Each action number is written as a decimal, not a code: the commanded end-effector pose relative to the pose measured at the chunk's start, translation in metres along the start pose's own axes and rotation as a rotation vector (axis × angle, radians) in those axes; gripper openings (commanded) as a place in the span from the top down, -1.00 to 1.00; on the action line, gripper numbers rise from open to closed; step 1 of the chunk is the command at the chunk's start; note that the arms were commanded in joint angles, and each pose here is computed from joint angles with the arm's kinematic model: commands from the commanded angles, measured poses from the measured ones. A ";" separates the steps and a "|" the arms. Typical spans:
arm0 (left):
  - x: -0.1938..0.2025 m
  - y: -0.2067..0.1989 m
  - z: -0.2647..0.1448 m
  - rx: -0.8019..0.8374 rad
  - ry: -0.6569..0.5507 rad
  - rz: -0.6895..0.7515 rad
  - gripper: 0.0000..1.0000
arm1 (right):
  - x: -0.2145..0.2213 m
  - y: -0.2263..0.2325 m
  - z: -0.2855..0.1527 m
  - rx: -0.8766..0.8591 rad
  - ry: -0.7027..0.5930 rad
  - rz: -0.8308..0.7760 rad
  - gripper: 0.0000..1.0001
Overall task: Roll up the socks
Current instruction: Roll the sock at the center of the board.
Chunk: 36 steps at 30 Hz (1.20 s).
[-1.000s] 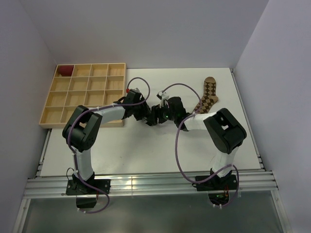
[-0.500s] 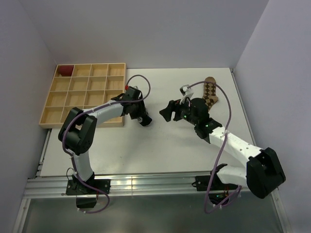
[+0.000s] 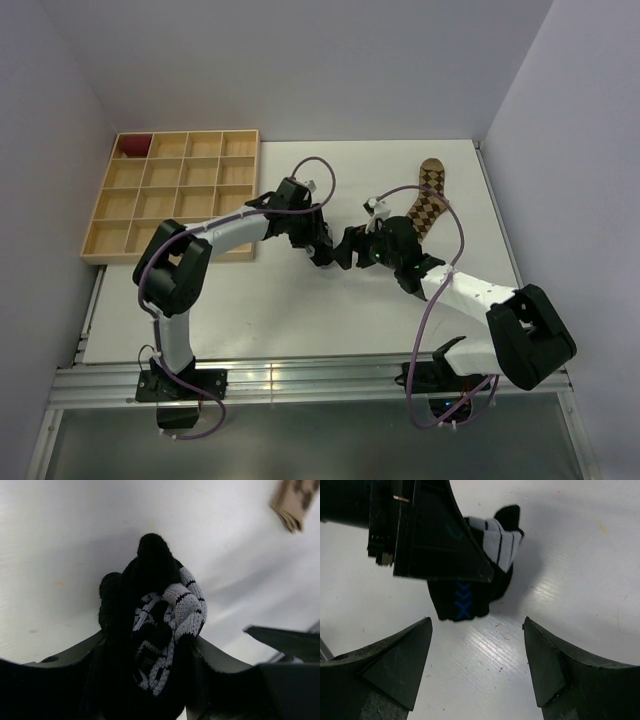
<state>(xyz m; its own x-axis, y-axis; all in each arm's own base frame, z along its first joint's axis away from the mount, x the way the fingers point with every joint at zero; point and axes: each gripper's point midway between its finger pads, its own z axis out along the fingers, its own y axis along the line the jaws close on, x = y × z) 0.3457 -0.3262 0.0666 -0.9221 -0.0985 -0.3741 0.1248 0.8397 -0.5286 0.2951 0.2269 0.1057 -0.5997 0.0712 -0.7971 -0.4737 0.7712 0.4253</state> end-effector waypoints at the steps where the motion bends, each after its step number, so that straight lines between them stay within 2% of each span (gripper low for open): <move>1: -0.005 -0.051 -0.009 0.205 -0.017 0.094 0.99 | -0.022 0.009 -0.002 -0.029 -0.099 -0.014 -0.61; 7: 0.005 -0.032 0.009 0.145 0.015 0.041 0.99 | -0.022 0.012 0.002 -0.007 -0.085 -0.039 -0.61; 19: 0.024 0.027 0.035 0.010 0.054 -0.100 0.99 | 0.021 0.016 0.043 0.049 0.047 -0.106 -0.60; 30: 0.030 0.039 0.040 -0.035 0.071 -0.107 0.99 | 0.006 0.019 0.064 0.089 0.033 -0.134 -0.54; 36: 0.030 0.039 0.040 -0.045 0.074 -0.117 0.99 | 0.026 0.011 0.074 0.114 0.110 -0.116 -0.46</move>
<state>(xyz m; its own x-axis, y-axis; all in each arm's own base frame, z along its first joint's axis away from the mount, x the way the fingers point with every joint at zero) 0.3429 -0.3355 0.0377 -0.9435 -0.1566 -0.2920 0.0587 0.7884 -0.6124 0.3190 0.2797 0.0622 -0.6075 -0.0770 -0.7906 -0.4804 0.8283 0.2885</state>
